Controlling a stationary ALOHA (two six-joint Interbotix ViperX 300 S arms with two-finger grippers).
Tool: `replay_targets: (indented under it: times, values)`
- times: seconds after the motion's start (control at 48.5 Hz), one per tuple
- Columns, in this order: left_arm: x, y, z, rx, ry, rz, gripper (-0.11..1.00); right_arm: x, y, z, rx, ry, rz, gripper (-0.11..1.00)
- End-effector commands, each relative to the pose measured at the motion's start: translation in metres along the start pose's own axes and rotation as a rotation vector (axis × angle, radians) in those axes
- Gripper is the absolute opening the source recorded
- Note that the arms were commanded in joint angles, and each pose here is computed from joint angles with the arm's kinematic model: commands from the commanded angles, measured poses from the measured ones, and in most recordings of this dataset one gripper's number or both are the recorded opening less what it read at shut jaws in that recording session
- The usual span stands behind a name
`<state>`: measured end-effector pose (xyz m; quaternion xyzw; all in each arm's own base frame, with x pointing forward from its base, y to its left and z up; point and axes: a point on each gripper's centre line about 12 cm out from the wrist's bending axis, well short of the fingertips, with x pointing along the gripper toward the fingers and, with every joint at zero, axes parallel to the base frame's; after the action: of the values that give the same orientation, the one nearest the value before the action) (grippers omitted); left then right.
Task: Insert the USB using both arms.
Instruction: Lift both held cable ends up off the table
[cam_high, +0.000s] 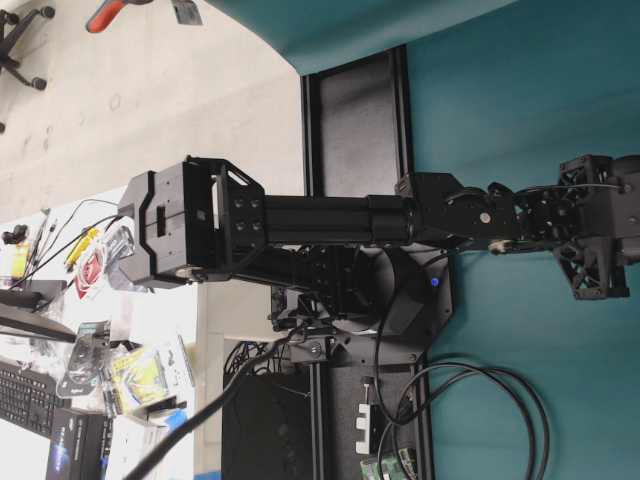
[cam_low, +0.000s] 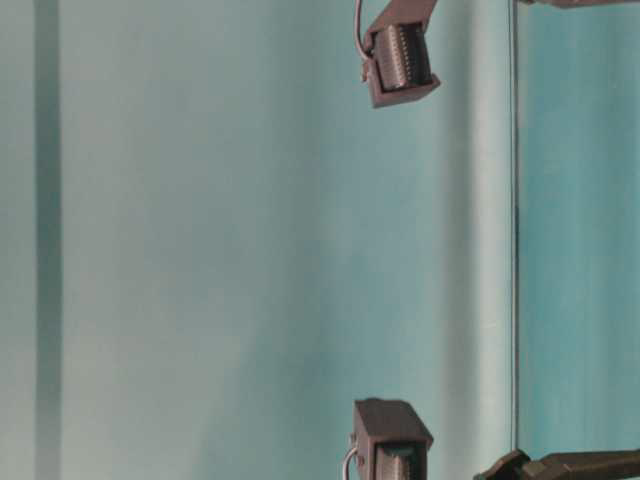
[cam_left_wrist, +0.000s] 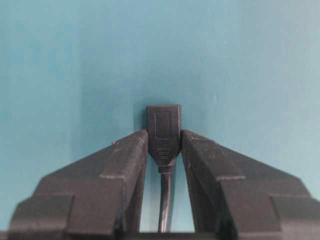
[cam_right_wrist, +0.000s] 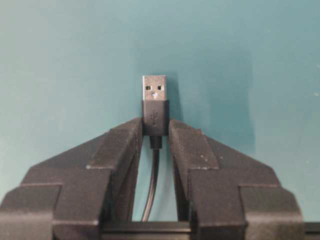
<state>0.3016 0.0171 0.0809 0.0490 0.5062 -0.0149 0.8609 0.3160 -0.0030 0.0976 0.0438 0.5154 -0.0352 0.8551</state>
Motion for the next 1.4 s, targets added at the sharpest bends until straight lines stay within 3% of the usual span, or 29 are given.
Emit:
replay_targets:
  times: [0.0, 0.103, 0.227, 0.433, 0.578, 0.639, 0.722, 0.784, 1.176, 1.382]
  values:
    - [-0.004, -0.012, 0.006, 0.021, 0.014, -0.024, 0.27, -0.014, 0.001, 0.014, -0.017, -0.054, 0.001, 0.21]
    - [-0.008, -0.014, 0.014, 0.042, -0.007, -0.026, 0.27, -0.020, 0.000, 0.014, -0.031, -0.054, -0.006, 0.21]
    - [-0.010, -0.016, 0.013, 0.032, 0.002, -0.030, 0.24, -0.030, -0.001, 0.016, -0.046, -0.065, -0.012, 0.21]
    - [-0.018, -0.017, 0.023, -0.014, -0.034, -0.032, 0.23, -0.046, -0.003, 0.019, -0.079, -0.088, -0.027, 0.21]
    - [-0.029, -0.013, 0.029, -0.095, -0.050, -0.028, 0.23, -0.059, -0.005, 0.023, -0.123, -0.109, -0.051, 0.21]
    - [-0.036, -0.007, 0.034, -0.181, -0.061, -0.026, 0.23, -0.064, -0.006, 0.023, -0.148, -0.112, -0.065, 0.21]
    - [-0.047, 0.003, 0.042, -0.330, -0.076, -0.020, 0.23, -0.071, -0.008, 0.024, -0.173, -0.114, -0.084, 0.21]
    - [-0.057, 0.008, 0.050, -0.404, -0.097, -0.021, 0.23, -0.077, -0.008, 0.025, -0.193, -0.118, -0.096, 0.21]
    - [-0.107, 0.017, 0.082, -0.436, -0.117, -0.035, 0.23, -0.106, -0.009, 0.026, -0.320, -0.129, -0.196, 0.21]
    - [-0.139, 0.024, 0.103, -0.525, -0.214, -0.104, 0.23, -0.129, -0.013, 0.034, -0.365, -0.160, -0.343, 0.21]
